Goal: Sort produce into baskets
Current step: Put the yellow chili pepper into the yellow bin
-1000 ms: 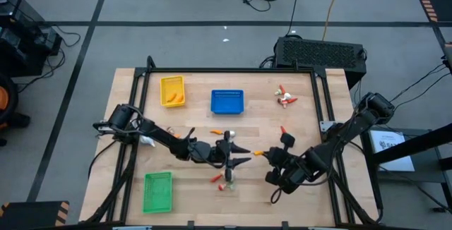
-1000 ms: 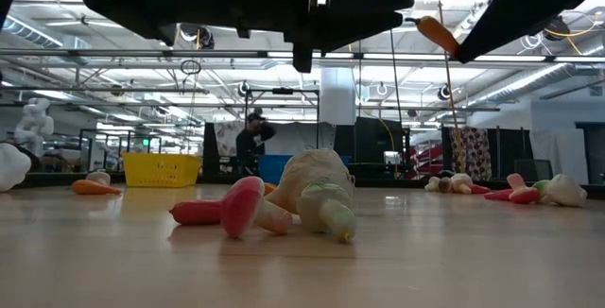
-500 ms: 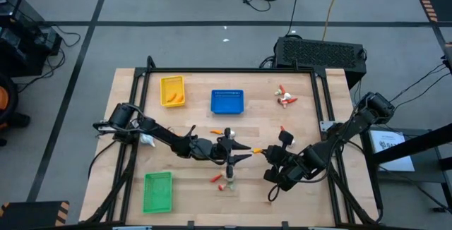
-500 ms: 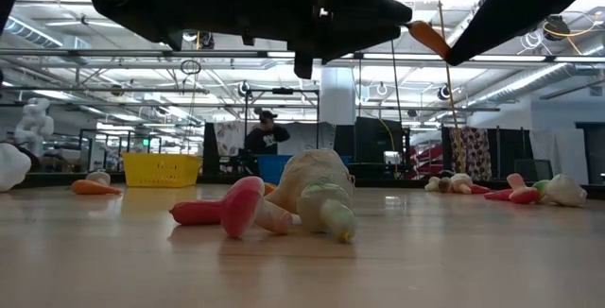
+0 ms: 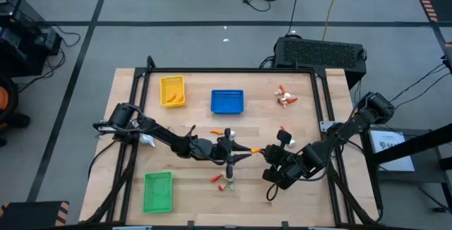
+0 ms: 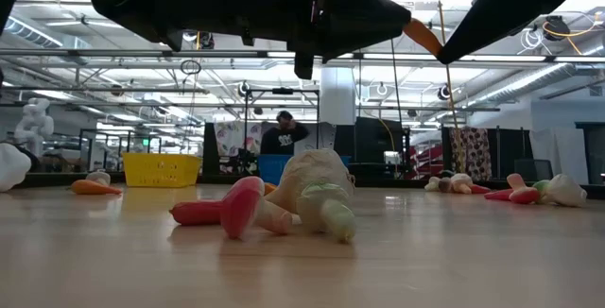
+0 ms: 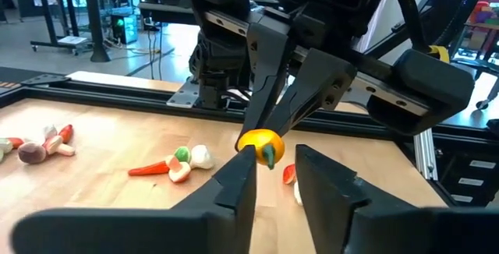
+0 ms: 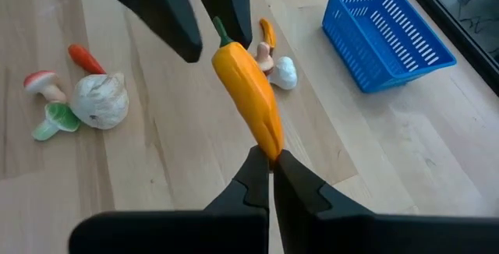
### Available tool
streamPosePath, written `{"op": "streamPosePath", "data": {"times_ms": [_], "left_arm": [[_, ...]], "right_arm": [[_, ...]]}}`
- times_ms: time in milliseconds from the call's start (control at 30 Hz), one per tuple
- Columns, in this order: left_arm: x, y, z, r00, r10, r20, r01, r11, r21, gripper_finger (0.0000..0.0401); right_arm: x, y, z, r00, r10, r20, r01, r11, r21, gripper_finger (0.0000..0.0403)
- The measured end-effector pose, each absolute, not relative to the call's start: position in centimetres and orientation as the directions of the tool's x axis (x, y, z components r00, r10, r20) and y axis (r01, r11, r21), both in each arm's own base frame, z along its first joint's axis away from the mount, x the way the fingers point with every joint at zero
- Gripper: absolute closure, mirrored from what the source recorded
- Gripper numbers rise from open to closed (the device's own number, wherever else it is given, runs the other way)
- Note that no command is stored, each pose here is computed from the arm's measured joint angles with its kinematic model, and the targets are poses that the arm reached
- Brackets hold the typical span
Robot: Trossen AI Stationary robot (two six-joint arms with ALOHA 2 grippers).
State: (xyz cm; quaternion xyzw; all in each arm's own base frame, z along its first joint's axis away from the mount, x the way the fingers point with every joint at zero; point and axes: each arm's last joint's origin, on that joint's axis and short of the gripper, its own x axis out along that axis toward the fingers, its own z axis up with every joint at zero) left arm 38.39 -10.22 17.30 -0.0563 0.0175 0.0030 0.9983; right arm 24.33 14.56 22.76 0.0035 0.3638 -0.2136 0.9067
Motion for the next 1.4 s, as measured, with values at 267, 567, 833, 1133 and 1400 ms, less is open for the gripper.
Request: {"op": "streamPosePath", "data": {"times_ms": [267,567,833,1133,1400], "left_arm": [[38.4,-10.2,17.3,0.999,0.004,-0.036,-0.008,0.994,-0.106,0.0387],[38.4,-10.2,17.1,0.998,0.007,-0.057,-0.011,0.997,-0.073,0.0396],[38.1,-10.1,17.6,0.996,0.030,-0.080,-0.032,0.999,-0.017,0.0398],[34.6,-7.7,22.2,0.918,0.220,-0.331,-0.177,0.972,0.154,0.0399],[28.2,-4.0,24.8,0.651,0.523,-0.550,-0.328,0.848,0.417,0.0399]], "right_arm": [[24.3,14.5,22.7,0.642,-0.386,-0.662,0.389,0.909,-0.151,0.0403],[24.3,14.5,22.7,0.642,-0.386,-0.663,0.374,0.912,-0.169,0.0370],[24.2,14.5,22.7,0.638,-0.395,-0.661,0.374,0.909,-0.183,0.0296],[24.3,14.5,22.7,0.639,-0.394,-0.661,0.400,0.904,-0.152,0.0238],[24.5,14.3,22.8,0.646,-0.401,-0.649,0.393,0.904,-0.166,0.0228]]}}
